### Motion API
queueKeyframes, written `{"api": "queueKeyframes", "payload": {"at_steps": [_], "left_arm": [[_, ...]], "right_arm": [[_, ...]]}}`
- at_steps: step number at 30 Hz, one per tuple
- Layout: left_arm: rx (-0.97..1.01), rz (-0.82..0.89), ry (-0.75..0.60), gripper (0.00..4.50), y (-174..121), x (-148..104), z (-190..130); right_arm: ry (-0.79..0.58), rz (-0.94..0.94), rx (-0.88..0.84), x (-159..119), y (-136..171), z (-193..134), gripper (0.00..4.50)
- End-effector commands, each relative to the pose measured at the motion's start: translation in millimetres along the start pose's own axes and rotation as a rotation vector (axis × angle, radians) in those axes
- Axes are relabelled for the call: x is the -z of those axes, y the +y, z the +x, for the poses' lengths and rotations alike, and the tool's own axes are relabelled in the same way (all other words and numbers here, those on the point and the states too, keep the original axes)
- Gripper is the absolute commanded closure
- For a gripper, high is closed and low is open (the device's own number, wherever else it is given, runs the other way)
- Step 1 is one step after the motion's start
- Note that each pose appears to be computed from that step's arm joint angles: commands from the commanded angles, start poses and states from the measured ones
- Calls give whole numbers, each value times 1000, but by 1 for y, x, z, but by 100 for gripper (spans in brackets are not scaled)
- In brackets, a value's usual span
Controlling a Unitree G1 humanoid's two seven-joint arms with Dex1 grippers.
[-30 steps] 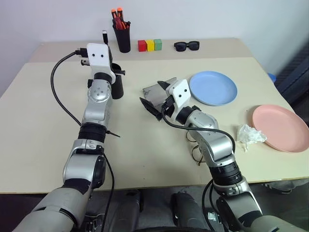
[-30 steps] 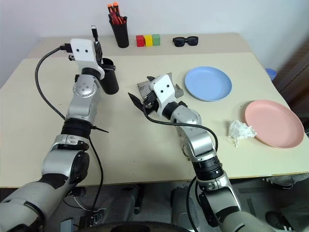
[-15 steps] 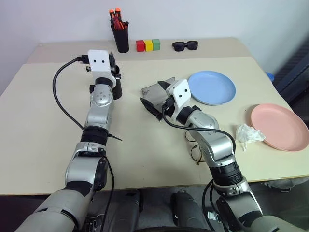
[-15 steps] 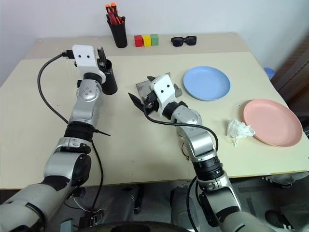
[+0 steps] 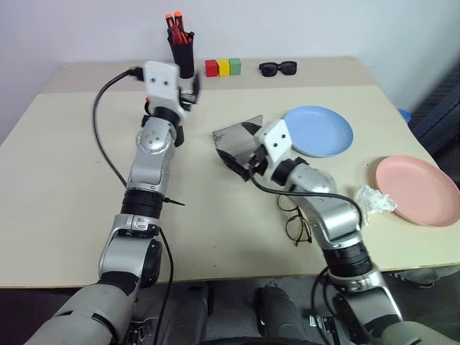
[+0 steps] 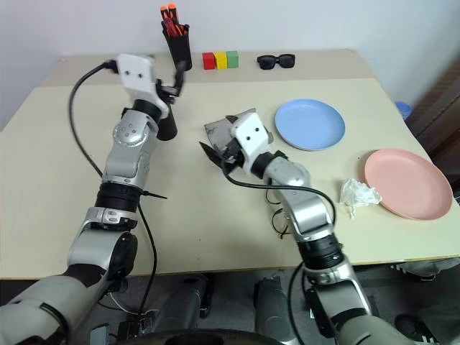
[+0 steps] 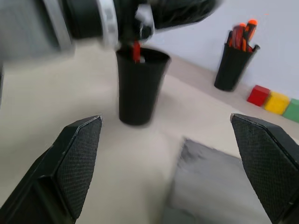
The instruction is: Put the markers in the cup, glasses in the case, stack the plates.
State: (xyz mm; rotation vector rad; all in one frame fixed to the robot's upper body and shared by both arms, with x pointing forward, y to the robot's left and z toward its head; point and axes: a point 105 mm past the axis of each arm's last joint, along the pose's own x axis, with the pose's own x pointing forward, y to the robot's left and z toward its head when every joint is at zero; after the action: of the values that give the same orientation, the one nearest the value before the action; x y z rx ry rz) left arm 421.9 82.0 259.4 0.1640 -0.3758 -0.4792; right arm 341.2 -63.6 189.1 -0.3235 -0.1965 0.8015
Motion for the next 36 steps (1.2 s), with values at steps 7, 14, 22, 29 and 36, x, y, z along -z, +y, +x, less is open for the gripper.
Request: {"api": "queueKeyframes", "payload": {"at_steps": [7,14,22,29,36], "left_arm": [[504,-52,409,98,-75,56,-18],[600,26,553,98,-94,92,-19],[583,26,598,184,-94,105,-14],[576,28,584,444,-91,104,-14],[790,148,347,444,-72,65,-42]], "right_arm": [[165,-115,-137,9,-15,-58,0],[240,-119,-107,17,-21,-82,0],[256,-110,-75,23,-18,-92,0],[257,-106,-80,24,-17,-91,0],[264,-56,-124,26,-11,-91,0]]}}
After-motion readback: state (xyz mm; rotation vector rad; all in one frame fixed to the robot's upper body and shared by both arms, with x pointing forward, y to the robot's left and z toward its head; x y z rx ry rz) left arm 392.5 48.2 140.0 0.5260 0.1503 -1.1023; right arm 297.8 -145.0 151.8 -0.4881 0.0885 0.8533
